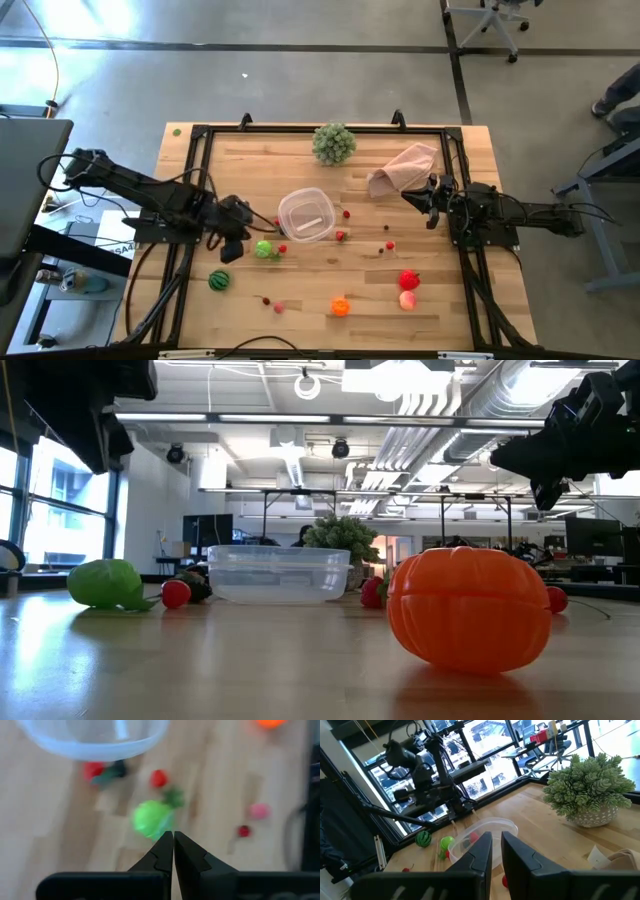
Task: Pick and placing Produce into tupperware
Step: Put the green cabbage into the transparent bin
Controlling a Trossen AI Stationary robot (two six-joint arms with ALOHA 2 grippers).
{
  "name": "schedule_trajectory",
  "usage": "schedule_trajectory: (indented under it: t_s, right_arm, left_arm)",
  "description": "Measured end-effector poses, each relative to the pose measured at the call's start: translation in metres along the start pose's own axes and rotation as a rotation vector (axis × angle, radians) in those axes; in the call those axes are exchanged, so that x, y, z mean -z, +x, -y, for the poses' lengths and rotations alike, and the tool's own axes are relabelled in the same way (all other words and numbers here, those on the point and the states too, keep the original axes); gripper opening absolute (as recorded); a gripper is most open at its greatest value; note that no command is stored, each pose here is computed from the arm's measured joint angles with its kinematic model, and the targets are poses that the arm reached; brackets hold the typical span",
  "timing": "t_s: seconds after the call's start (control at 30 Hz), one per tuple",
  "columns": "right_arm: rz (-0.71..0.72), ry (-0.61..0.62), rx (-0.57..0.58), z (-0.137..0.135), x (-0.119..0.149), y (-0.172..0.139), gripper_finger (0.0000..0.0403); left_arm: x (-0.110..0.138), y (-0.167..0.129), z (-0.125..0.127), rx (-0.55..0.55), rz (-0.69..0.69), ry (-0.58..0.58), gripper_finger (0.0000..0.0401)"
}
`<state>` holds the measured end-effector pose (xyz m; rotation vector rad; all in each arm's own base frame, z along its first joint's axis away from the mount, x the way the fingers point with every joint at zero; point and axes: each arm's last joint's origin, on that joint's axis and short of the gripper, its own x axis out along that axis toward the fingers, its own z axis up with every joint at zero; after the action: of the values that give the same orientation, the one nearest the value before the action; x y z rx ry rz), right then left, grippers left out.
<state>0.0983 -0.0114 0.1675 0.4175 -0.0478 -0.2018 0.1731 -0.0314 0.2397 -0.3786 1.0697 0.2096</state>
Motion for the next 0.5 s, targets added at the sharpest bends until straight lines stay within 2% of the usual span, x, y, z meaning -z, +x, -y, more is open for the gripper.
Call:
schedule_trajectory:
  t_s: [0.17, 0.5]
  right_arm:
    - [0.000, 0.000, 0.000, 0.000, 0.000, 0.000, 0.0030]
    - [-0.001, 0.000, 0.001, 0.000, 0.000, 0.000, 0.0030]
  left_arm:
    - [-0.014, 0.004, 0.010, -0.150, -0.105, 0.045, 0.0005]
    - [-0.027, 0.035, 0.026, -0.092, -0.299, 0.148, 0.0005]
